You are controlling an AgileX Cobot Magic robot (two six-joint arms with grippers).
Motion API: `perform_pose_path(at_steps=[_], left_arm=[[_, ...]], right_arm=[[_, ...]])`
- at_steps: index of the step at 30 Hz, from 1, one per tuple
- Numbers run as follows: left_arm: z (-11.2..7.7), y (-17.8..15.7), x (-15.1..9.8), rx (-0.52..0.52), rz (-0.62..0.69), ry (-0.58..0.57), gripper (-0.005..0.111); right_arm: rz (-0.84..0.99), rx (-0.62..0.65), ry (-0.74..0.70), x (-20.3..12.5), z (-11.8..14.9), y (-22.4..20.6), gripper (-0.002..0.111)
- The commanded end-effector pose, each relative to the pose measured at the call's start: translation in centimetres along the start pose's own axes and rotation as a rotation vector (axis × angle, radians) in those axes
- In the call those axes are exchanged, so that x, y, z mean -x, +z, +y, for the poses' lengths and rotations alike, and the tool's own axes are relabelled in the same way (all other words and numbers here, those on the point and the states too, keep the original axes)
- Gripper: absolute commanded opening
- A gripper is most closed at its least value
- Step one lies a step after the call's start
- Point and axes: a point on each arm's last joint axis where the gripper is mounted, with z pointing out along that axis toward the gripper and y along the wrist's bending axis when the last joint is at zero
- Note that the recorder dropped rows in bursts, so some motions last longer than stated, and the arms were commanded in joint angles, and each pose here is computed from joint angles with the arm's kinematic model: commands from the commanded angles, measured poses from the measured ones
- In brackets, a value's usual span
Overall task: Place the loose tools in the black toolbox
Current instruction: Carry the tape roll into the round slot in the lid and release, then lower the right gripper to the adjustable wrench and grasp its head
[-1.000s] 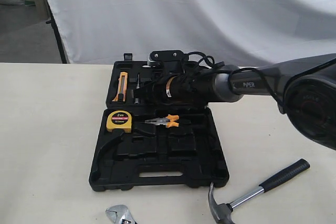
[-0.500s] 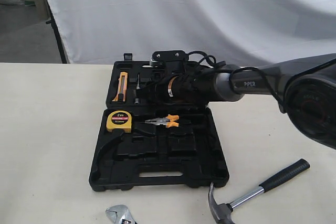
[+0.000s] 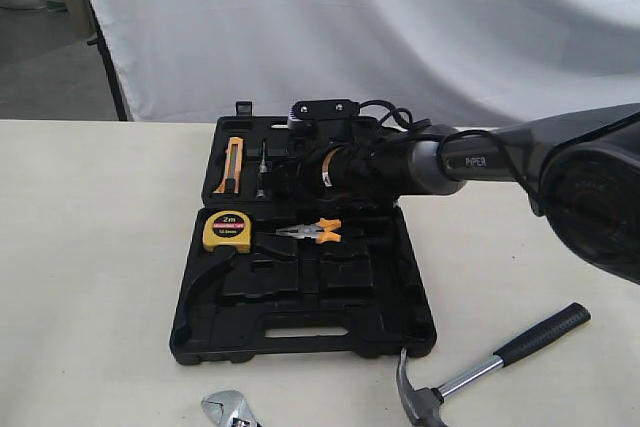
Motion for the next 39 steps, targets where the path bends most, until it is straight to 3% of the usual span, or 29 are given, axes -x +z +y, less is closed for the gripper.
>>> perform_pose_path(at_steps=[1,7,11,14,16,19,24,30,39], left_arm=[[0.1,0.0,0.2,0.021,-0.02,0.0,0.001],[0.1,0.0,0.2,0.021,-0.02,0.0,0.001],[0.1,0.0,0.2,0.021,-0.02,0.0,0.001],[0.1,0.0,0.2,0.021,-0.02,0.0,0.001],[0.1,0.0,0.2,0.021,-0.02,0.0,0.001],[0.1,0.0,0.2,0.021,-0.02,0.0,0.001],[0.1,0.0,0.2,0.021,-0.02,0.0,0.001],[0.1,0.0,0.2,0.021,-0.02,0.0,0.001],[0.1,0.0,0.2,0.021,-0.02,0.0,0.001]], right_arm=[[-0.064,0.002,-0.001,2.7,-0.1,-2.0,0.076],[-0.104,0.015,-0.006,4.3,0.7,-3.7,0.071],[-0.084,0.026,-0.04,3.5,1.5,-3.1,0.046],[-0.019,0.005,-0.049,1.0,0.7,-1.0,0.014],[0.037,-0.021,-0.03,-0.8,-0.1,0.4,-0.001],[0.061,-0.037,-0.018,-1.2,-0.3,0.6,-0.001],[-0.031,-0.028,-0.014,3.0,0.4,-2.9,-0.001],[-0.023,-0.148,0.007,7.4,0.2,-9.2,-0.001],[0.167,-0.363,-0.056,9.7,-0.5,-18.1,-0.001]])
